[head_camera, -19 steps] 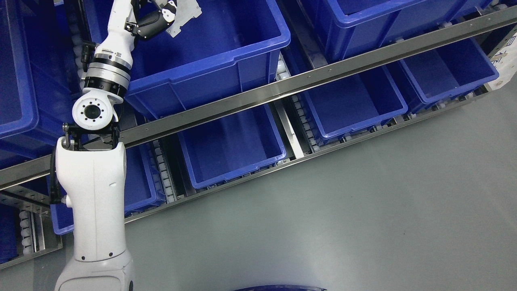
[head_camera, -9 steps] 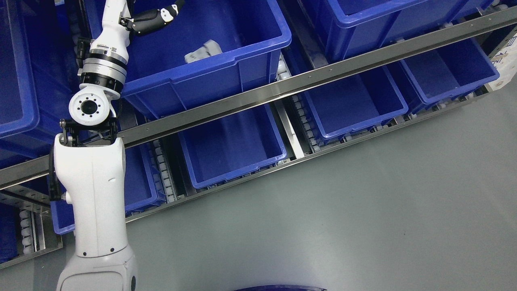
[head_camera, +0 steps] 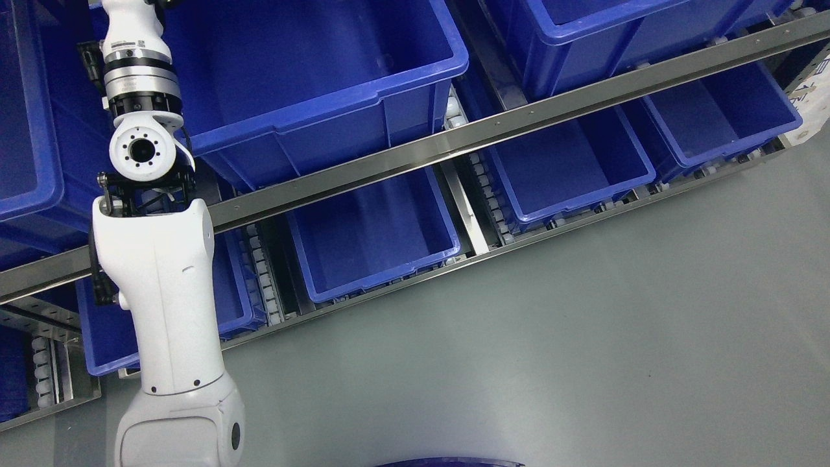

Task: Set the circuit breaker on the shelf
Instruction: 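Withdraw the empty left hand upward away from the bin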

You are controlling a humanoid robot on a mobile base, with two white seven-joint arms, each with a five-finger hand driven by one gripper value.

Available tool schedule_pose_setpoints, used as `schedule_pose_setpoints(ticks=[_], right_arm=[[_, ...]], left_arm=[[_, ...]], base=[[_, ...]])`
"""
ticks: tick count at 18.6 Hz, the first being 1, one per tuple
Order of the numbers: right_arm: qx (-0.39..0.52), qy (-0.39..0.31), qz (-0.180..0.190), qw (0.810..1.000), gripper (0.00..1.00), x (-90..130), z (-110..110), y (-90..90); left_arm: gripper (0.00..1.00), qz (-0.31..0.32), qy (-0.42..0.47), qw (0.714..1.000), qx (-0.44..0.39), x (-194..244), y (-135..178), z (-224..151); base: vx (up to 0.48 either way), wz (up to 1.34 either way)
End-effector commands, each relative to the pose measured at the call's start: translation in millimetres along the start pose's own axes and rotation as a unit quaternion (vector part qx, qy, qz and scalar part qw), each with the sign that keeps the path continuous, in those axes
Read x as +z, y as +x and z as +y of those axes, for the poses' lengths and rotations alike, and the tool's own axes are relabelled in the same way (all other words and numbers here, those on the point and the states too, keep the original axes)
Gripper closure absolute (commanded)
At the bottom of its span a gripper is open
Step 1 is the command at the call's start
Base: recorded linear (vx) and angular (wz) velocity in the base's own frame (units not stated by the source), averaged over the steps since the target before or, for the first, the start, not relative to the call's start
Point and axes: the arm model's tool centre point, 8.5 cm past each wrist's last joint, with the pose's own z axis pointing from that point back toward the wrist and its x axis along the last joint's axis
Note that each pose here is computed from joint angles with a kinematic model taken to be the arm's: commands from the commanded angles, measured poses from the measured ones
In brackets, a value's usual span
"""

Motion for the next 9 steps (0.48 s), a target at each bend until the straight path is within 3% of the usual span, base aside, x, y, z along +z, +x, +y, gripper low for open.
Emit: schedule_pose_setpoints(ticks=[1, 9], right_arm=[[0.001, -0.010, -0.015, 1.000, 0.00, 0, -12, -4.5], [0.001, -0.010, -0.015, 1.000, 0.00, 0, -12, -4.5]], left_arm=[[0.01, -0.009, 0.050, 0.998, 0.041, 2, 10, 21], [0.00, 0.025, 0.021, 0.999, 0.029, 28, -20, 36]], base=[[0.000, 0.00], [0.000, 0.00]])
